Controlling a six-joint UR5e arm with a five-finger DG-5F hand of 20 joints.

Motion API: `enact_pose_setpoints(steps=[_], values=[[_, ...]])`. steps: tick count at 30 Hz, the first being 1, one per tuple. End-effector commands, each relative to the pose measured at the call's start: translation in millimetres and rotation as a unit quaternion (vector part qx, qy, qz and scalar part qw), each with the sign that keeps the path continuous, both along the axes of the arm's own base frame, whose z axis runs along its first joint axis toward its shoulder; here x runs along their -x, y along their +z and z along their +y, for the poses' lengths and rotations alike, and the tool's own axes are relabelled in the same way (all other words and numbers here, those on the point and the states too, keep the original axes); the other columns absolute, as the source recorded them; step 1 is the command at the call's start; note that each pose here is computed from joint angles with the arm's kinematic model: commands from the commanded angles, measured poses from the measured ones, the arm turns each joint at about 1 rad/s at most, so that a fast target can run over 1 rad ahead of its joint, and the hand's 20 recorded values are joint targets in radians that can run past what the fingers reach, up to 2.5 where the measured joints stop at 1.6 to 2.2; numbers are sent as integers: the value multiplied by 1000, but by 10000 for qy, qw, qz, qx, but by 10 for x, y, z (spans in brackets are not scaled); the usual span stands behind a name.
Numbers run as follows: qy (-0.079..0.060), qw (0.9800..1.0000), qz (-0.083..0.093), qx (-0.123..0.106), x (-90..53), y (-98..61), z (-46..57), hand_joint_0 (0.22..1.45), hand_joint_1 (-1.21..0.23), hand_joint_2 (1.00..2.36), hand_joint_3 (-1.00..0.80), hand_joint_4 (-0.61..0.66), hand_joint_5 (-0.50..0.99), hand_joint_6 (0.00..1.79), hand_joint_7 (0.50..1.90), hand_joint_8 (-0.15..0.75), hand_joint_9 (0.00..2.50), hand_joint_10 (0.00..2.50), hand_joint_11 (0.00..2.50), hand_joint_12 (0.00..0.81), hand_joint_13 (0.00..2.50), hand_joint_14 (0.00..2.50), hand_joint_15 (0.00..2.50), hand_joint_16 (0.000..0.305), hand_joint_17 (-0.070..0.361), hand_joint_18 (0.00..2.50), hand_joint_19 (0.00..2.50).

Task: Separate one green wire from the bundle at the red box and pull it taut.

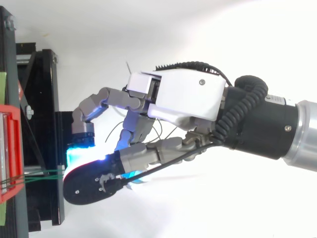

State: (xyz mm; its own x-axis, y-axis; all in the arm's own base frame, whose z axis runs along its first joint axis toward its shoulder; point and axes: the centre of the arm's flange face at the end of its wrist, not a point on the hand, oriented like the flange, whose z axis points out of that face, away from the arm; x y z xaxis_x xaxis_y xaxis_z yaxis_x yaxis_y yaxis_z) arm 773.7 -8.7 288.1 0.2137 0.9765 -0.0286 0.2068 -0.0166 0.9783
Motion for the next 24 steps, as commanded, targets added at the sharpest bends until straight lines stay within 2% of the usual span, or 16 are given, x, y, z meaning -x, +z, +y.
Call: enact_pose_setpoints(steps=[1, 4, 12, 24], values=[[6, 10000, 25, 2, 7, -7, 9, 642, -781, 1010, -386, 104, -155, 922, 1028, 248, 1451, 7, 1579, 352, 1280, 29, 1002, 50, 113, 833, 716], [-3, 10000, 16, -7, 5, 0, -2, 615, -739, 1000, -500, 102, -151, 921, 1012, 250, 1464, 6, 1574, 350, 1284, 29, 1004, 50, 113, 833, 716], [-11, 10000, 31, -4, 9, -8, -15, 539, -553, 1000, -500, 105, -145, 915, 1032, 264, 1505, 7, 1573, 370, 1317, 28, 1000, 53, 118, 862, 711], [-5, 10000, 38, 25, 8, -30, -15, 506, -453, 1000, -500, 115, -139, 906, 1045, 268, 1546, 7, 1565, 382, 1345, 27, 993, 56, 126, 901, 707]])
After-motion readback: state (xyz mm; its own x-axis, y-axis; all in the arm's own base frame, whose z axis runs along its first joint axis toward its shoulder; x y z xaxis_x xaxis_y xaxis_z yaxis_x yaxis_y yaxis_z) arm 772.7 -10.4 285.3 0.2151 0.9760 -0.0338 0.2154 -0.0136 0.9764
